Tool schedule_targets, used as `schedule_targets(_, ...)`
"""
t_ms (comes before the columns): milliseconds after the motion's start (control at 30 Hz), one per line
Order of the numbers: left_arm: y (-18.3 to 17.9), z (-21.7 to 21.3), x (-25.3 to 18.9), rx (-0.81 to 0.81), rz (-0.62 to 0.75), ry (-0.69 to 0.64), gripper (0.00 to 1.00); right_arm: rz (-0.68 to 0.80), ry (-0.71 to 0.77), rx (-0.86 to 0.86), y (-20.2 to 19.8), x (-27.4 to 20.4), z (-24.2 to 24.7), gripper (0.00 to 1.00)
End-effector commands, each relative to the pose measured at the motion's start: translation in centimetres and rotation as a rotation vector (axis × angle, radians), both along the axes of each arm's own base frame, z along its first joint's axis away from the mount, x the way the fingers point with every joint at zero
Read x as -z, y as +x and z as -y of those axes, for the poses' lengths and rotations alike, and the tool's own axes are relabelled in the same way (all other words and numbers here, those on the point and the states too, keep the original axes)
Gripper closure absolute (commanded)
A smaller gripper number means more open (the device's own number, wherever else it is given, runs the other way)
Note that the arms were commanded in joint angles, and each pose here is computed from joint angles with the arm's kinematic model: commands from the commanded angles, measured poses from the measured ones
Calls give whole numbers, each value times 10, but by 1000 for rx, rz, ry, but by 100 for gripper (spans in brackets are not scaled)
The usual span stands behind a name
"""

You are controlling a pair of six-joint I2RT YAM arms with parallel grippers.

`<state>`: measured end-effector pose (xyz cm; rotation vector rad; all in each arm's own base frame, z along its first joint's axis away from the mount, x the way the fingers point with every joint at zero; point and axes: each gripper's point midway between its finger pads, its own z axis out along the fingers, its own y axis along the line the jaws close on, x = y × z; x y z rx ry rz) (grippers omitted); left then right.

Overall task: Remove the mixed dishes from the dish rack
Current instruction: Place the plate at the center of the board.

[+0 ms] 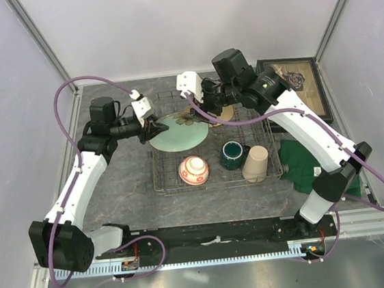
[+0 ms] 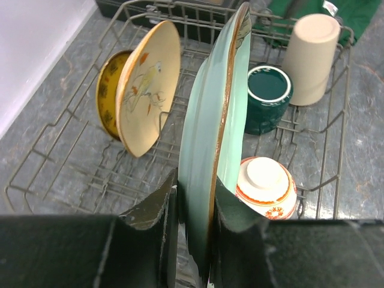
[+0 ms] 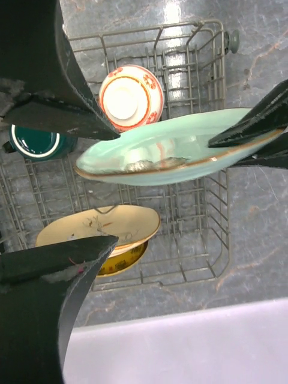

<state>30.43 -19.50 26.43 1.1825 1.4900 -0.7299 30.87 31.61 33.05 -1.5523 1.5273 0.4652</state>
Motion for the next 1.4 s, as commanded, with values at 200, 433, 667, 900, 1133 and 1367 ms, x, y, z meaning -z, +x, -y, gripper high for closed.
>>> schedule_targets(200,46,-46,-68,-277,7,-259,98,84,42,71,8,-17,8,24)
schedule_targets(433,90,-127,-69,-635,-126,-455,98,80,45,114,13,-13,11,24)
schedule_targets(667,117,-196,-50,-881,-296,-659,98,64,32,122,9,1,16,24)
schedule_targets(900,137,-241,-15,-1080,-384,-772,98,53,17,125,7,12,18,23)
schedule_targets(1133,145,-258,33,-1192,-520,-811,98,38,6,119,5,22,19,23)
schedule_targets(1367,151,-263,82,-1264,-659,-829,98,31,2,116,3,26,20,24)
